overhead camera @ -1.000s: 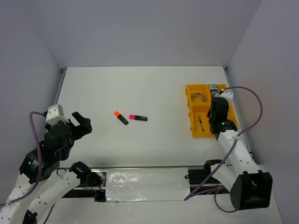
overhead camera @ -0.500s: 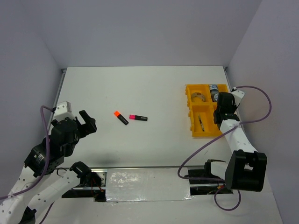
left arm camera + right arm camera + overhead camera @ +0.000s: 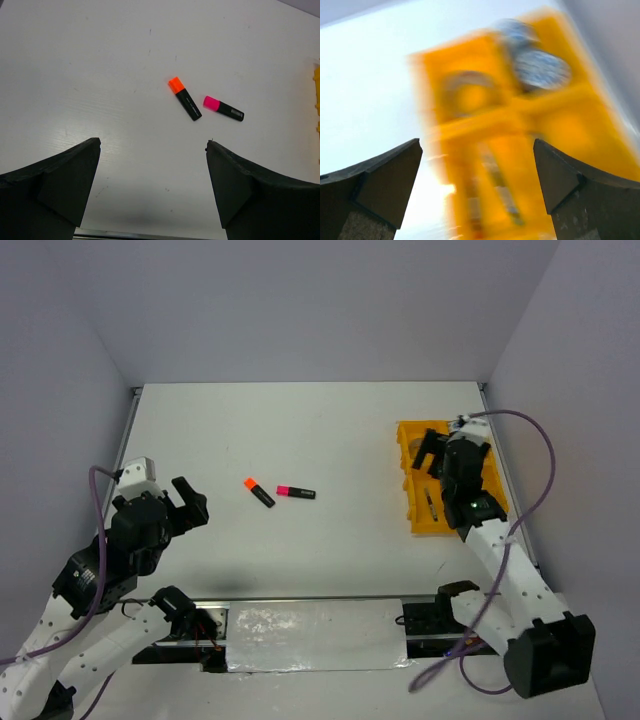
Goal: Sort the stationery into containers
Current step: Pick up the pen from the center of the board.
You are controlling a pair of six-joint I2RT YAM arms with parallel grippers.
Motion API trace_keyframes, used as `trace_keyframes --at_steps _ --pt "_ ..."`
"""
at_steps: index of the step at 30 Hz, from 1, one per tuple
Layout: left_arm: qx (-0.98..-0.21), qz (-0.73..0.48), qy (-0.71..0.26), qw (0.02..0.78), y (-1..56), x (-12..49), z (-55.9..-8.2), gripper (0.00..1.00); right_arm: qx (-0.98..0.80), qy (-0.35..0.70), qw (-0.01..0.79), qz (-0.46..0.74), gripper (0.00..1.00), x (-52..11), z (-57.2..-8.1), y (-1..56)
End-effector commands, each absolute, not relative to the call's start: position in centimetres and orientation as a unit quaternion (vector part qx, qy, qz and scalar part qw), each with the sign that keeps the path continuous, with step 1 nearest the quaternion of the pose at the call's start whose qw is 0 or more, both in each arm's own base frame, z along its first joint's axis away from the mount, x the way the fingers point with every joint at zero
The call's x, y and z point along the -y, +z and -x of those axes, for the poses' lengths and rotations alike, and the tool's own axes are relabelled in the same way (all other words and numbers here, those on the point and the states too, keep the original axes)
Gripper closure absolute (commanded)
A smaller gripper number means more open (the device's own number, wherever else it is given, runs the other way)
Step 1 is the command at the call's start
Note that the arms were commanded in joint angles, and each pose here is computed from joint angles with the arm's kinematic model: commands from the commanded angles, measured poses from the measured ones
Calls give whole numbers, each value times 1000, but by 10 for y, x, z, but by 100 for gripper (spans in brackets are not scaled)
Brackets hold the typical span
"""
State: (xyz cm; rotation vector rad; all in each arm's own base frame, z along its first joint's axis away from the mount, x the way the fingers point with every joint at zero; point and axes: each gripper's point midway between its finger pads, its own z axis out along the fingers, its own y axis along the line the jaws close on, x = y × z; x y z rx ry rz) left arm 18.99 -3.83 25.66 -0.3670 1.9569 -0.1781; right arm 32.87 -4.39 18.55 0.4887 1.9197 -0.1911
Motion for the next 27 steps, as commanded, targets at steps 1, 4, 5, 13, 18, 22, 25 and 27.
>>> trace_keyframes --at_steps 1,4,5,13,18,22,25,27 --pt "-808 172 -71 559 267 31 -191 1 -773 70 631 -19 0 -75 -331 251" --pt "-803 197 -61 559 267 21 -187 1 -749 173 617 170 0 -177 -314 251" --pt "-799 206 -54 562 268 17 -186 1 -738 198 602 232 0 -204 -307 247" --pt "-792 226 -49 565 268 8 -181 1 -774 155 446 422 10 -318 -330 156" --pt "-795 216 -55 564 268 12 -182 1 -766 135 360 515 14 -346 -343 104" --pt "-798 209 -55 563 268 15 -184 1 -761 136 339 536 14 -358 -351 89" --pt "-801 201 -57 560 267 18 -185 1 -762 142 319 546 14 -366 -353 74" --pt "-802 198 -59 560 267 20 -186 1 -766 147 300 550 17 -368 -350 65"
